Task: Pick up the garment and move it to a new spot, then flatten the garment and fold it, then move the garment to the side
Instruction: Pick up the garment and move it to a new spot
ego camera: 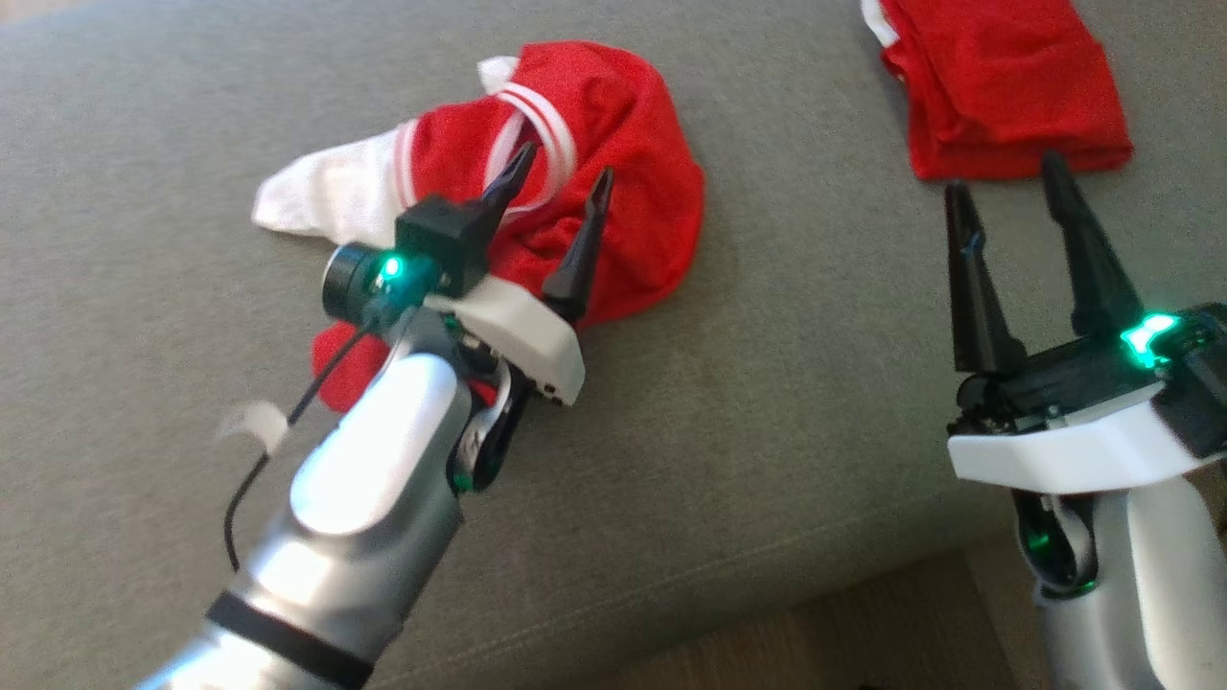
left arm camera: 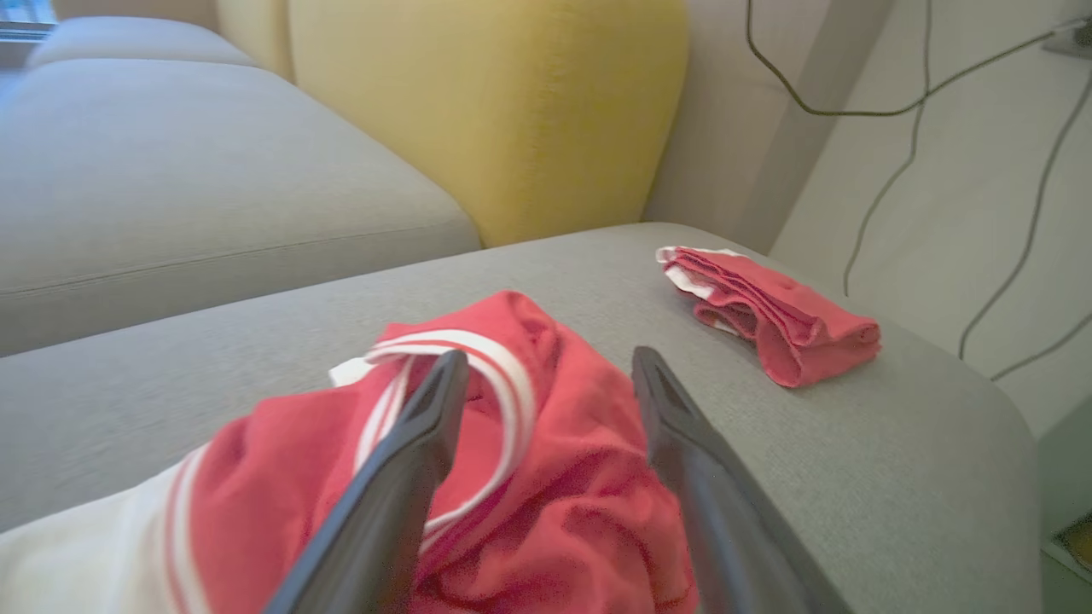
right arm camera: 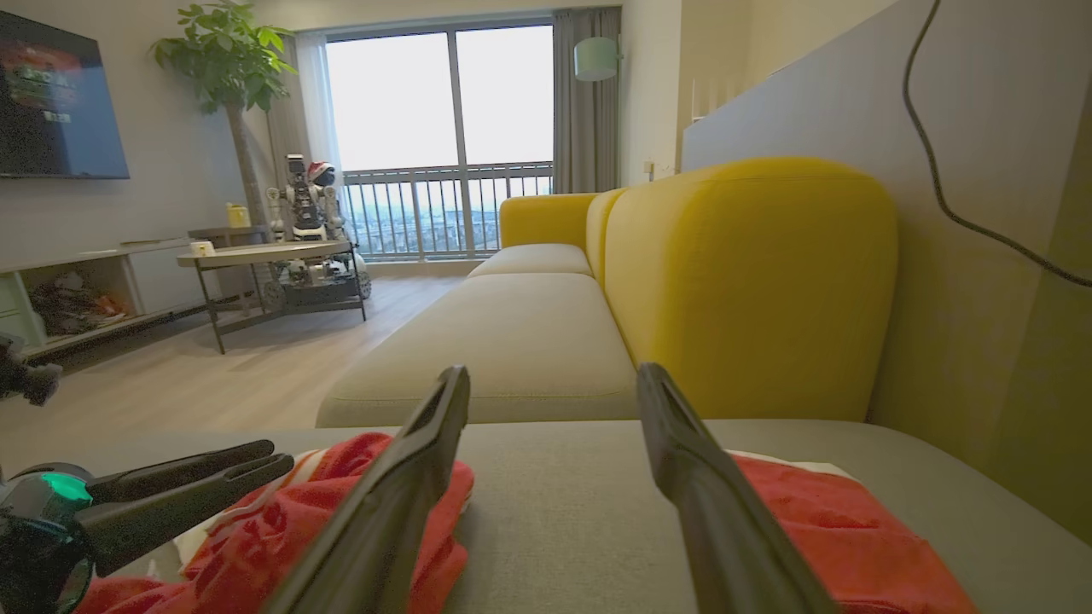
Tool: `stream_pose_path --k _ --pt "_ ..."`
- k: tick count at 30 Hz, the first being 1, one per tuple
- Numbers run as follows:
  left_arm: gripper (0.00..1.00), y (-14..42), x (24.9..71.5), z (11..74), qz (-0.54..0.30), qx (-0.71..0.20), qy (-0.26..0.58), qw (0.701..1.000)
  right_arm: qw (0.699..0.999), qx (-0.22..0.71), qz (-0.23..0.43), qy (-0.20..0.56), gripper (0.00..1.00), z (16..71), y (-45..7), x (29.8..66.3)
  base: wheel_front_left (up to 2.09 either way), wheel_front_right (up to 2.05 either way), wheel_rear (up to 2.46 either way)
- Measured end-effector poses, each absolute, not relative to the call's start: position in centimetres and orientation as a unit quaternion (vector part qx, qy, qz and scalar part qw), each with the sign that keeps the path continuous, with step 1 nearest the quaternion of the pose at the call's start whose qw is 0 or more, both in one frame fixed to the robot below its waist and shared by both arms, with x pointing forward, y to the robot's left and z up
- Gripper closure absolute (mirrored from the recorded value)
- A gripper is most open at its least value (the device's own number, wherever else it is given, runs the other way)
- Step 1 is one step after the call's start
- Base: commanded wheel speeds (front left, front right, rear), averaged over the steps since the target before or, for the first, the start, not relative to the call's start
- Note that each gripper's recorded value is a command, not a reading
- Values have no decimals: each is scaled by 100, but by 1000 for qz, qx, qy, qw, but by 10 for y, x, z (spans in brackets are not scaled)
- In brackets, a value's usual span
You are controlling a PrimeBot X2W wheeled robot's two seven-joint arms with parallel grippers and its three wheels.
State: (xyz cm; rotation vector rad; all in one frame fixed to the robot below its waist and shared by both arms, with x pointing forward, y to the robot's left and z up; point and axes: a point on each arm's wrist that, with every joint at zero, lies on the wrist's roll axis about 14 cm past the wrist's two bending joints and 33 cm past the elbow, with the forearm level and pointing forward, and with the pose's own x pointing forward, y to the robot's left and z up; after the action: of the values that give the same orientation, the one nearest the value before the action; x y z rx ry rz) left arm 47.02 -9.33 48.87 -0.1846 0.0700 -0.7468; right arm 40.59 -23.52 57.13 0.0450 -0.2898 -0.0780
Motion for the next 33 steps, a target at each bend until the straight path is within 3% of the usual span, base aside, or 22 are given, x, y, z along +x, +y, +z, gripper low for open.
stream_pose_path --k 14,22,33 --pt "0 26 423 504 -189 -101 1 977 991 53 34 -118 0 555 -181 400 0 0 0" --pt "0 86 382 534 -96 -108 -51 988 990 57 63 -112 0 553 -160 386 0 0 0" --pt "0 141 323 544 -11 -35 -92 995 991 57 74 -97 0 543 -152 360 0 0 0"
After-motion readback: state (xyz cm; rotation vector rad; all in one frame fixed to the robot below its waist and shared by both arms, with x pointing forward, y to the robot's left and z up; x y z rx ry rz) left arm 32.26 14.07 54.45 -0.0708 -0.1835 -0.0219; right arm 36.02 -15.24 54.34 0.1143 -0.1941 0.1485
